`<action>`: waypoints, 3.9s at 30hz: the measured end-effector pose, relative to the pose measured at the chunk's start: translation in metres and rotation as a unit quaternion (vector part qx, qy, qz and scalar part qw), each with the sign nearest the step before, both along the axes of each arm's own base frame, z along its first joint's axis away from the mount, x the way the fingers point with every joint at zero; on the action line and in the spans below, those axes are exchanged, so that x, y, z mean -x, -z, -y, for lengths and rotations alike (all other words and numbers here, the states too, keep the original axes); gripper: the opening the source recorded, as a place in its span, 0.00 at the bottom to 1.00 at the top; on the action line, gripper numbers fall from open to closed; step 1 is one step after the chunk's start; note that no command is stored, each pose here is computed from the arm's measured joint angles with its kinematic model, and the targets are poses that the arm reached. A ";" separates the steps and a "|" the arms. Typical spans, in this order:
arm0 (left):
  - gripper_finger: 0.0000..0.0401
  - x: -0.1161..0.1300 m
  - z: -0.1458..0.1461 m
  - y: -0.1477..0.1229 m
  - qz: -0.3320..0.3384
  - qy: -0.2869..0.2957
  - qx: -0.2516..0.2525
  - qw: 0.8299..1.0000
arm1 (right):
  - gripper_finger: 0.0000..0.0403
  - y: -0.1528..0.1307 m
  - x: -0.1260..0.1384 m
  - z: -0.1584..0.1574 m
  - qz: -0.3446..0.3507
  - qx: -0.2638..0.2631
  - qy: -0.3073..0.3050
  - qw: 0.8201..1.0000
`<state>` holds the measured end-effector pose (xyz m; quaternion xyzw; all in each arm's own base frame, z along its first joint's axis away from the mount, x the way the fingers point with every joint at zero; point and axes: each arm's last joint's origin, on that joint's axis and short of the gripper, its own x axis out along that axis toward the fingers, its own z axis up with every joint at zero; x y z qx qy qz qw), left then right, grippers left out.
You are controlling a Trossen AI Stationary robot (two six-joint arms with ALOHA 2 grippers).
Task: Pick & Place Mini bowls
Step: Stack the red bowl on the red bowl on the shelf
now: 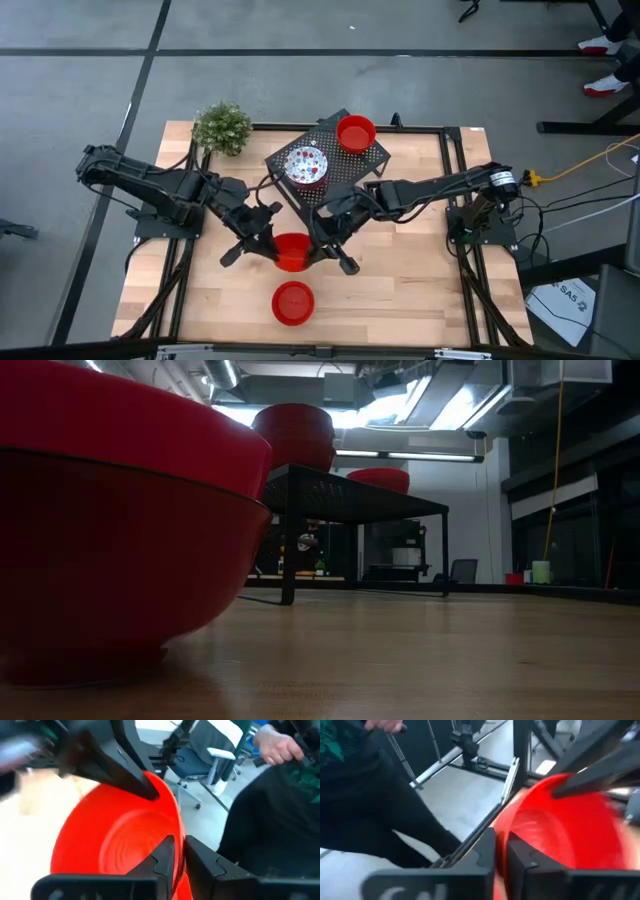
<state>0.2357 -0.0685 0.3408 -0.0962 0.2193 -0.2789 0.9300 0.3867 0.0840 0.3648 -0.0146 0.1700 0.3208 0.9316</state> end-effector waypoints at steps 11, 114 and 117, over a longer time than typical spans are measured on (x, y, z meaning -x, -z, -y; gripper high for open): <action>0.17 -0.001 -0.008 -0.004 0.028 -0.076 -0.037 0.996 | 0.02 -0.005 0.019 0.000 -0.082 -0.022 0.024 0.996; 0.16 -0.020 -0.013 0.000 0.049 -0.240 -0.052 0.968 | 0.03 0.011 0.070 0.210 -0.241 0.117 0.545 0.795; 0.15 -0.020 -0.013 0.000 0.049 -0.240 -0.052 0.968 | 0.04 0.011 0.071 0.212 -0.242 0.115 0.548 0.793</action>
